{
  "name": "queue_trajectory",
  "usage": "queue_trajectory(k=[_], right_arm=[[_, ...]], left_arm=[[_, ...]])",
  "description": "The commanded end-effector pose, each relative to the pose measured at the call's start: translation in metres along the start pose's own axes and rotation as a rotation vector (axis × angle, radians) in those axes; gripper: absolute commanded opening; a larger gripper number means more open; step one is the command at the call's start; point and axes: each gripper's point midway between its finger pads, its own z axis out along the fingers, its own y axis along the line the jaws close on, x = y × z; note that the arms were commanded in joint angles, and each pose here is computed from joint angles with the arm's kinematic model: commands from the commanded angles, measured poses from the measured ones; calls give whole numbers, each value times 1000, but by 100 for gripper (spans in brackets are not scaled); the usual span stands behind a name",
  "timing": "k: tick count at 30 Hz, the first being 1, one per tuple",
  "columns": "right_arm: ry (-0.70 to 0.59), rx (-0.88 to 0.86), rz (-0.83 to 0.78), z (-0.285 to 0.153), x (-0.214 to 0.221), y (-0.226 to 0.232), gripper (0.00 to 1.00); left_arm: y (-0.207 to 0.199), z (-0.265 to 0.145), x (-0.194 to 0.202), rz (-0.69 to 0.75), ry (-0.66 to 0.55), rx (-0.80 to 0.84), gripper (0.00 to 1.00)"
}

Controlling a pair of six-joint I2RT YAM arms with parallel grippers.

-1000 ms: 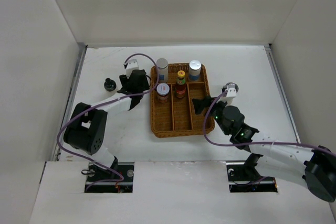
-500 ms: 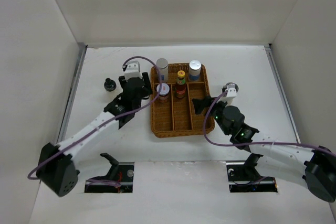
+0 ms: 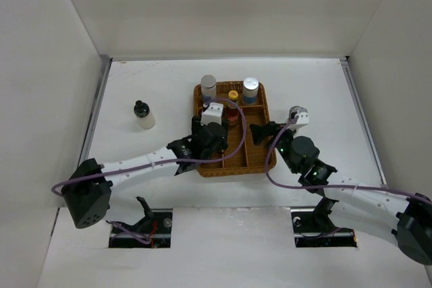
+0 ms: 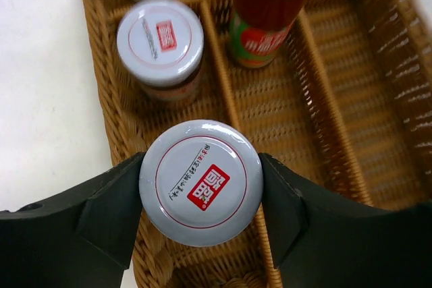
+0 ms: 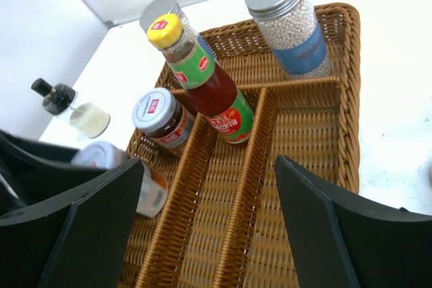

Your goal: Organize the condiment bottles

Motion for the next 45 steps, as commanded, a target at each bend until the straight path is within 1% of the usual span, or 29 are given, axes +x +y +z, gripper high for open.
queue_trajectory(k=[1, 7, 9, 11, 12, 13, 14, 16, 19, 22, 24, 26, 29, 32, 35, 39, 45], right_arm=[[-56, 1, 26, 0, -15, 1, 85], [-53, 6, 22, 1, -14, 0, 85], [-53, 8, 20, 1, -14, 0, 86], [-52, 8, 21, 1, -13, -1, 86], [-53, 6, 22, 1, -13, 0, 86], [-53, 6, 20, 1, -13, 0, 86], [-53, 6, 20, 1, -13, 0, 86], [-53, 10, 20, 1, -13, -1, 86], [-52, 8, 20, 1, -13, 0, 86], [-52, 7, 21, 1, -13, 0, 86], [-51, 6, 23, 1, -13, 0, 86], [-50, 8, 21, 1, -12, 0, 86], [-46, 3, 24, 1, -11, 1, 87], [-49, 1, 26, 2, -12, 1, 88], [-46, -6, 28, 1, -12, 3, 88], [-45, -12, 30, 1, -11, 5, 89], [-27, -29, 25, 2, -7, 10, 90]], left_arm=[[-7, -1, -15, -92, -94, -18, 33], [4, -1, 14, -102, -64, -49, 32], [5, 1, 26, -117, -43, -50, 35], [4, 1, 34, -128, -37, -42, 46], [5, 1, 35, -130, -40, -43, 53], [7, -1, 35, -134, -45, -47, 64], [10, -2, 33, -142, -51, -52, 72], [13, -7, 22, -160, -75, -52, 80], [23, -19, -8, -196, -140, -69, 86], [54, -27, -42, -247, -221, -148, 87], [92, -23, -54, -279, -245, -250, 88], [143, -13, -58, -310, -236, -391, 88], [199, -4, -60, -339, -226, -545, 89], [234, 10, -60, -353, -203, -621, 89], [254, 23, -55, -376, -175, -647, 88], [273, 33, -56, -399, -183, -672, 88], [283, 52, -61, -393, -169, -651, 87]])
